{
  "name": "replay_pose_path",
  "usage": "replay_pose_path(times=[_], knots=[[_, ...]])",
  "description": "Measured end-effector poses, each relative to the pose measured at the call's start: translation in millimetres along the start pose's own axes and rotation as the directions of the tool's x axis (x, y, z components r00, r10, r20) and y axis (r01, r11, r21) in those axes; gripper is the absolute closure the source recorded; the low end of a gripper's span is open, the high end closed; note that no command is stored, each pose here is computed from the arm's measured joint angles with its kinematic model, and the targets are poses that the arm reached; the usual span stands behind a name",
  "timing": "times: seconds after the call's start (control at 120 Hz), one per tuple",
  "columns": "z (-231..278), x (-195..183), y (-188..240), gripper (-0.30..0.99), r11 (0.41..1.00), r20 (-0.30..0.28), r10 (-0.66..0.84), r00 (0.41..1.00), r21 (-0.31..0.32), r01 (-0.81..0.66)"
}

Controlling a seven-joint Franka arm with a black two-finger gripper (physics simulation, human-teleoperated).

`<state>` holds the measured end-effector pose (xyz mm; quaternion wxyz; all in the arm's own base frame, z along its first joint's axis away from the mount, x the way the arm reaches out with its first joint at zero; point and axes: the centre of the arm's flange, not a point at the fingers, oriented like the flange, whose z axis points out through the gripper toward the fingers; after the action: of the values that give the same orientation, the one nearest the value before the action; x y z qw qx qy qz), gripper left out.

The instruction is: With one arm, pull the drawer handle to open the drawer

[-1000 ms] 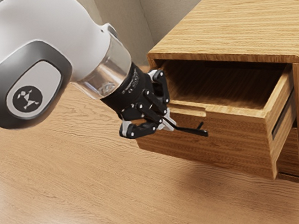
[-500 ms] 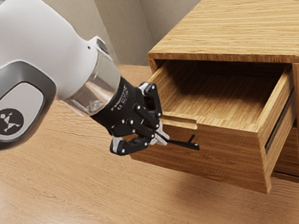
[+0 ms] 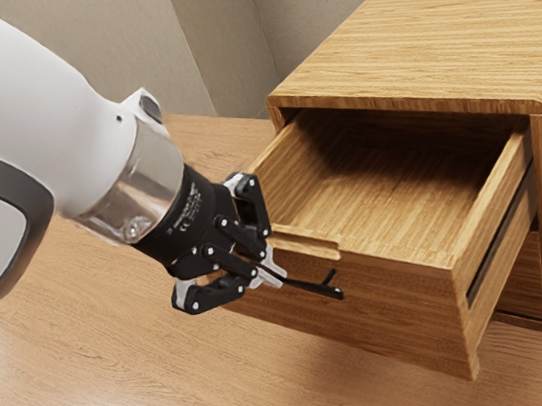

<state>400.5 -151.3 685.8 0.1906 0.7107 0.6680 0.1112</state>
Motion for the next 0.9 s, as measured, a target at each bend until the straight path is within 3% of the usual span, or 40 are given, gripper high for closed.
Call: replay_pose_path(times=[0.817,0.9], knots=[[-6.8,-10.4,-29.2,0.79,1.0,-0.006,-0.004,1.0,-0.014,0.004],[-9.2,-11.7,-30.6,0.64,1.0,-0.006,-0.003,1.0,-0.02,0.003]])
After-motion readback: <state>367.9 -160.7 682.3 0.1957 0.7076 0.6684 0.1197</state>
